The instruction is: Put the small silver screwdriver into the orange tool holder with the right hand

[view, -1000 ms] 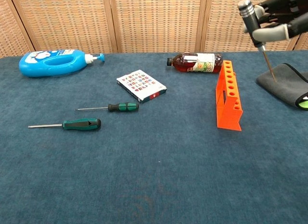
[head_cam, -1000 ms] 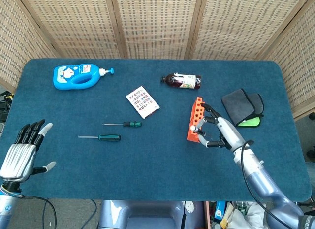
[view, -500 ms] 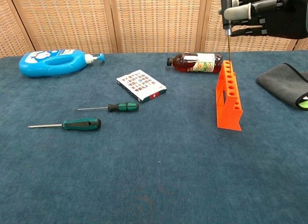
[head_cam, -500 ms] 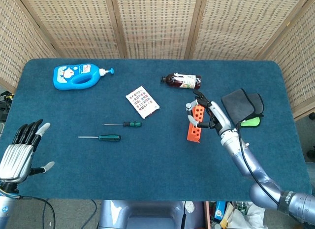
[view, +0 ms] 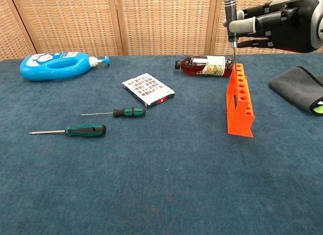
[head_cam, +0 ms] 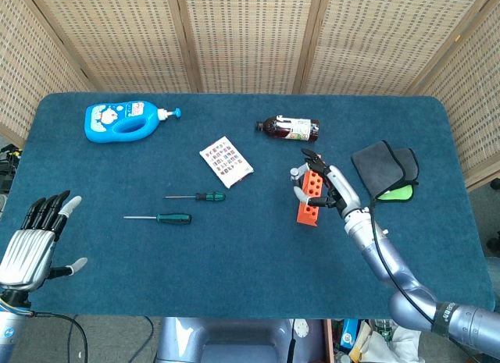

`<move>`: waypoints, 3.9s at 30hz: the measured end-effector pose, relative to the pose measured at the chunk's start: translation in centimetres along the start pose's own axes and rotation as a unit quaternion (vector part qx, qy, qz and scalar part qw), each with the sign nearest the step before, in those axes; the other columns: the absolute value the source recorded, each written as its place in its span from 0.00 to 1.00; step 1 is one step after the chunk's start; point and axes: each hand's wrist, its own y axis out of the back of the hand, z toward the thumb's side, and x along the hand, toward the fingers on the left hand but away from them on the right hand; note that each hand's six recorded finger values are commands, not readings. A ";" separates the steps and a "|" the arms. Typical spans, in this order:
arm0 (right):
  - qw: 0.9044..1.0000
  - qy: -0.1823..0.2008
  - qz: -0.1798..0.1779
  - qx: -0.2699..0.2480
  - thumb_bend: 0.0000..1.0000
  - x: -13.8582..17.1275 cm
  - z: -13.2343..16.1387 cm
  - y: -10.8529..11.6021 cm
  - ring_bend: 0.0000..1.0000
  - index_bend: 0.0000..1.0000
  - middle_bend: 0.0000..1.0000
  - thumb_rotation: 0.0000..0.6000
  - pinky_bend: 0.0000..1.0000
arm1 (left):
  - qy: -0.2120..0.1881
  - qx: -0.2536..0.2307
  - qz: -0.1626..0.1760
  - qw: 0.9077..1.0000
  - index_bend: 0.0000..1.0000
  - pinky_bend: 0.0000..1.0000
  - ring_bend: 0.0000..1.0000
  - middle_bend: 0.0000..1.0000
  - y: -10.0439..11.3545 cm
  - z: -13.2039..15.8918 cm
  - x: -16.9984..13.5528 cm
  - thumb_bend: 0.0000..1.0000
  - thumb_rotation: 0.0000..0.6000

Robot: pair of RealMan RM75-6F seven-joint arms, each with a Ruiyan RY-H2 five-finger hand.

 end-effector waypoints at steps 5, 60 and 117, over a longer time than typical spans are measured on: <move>1.000 -0.001 -0.004 0.001 0.43 -0.3 -0.2 0.0 0.00 0.68 0.01 1.00 0.00 | 0.001 0.001 -0.001 1.000 0.00 0.00 0.00 0.00 0.0 -0.1 0.1 0.00 1.00; 0.999 -0.009 -0.022 -0.038 0.43 -0.4 -4.1 1.0 0.00 0.69 0.03 1.00 0.00 | 0.006 0.004 -0.007 1.000 0.00 0.00 0.00 0.00 -0.3 -0.1 0.4 0.00 1.00; 0.998 0.034 -0.018 0.054 0.43 0.8 -10.7 1.7 0.00 0.69 0.03 1.00 0.00 | 0.006 0.015 -0.021 1.000 0.00 0.00 0.00 0.00 -1.1 0.1 0.8 0.00 1.00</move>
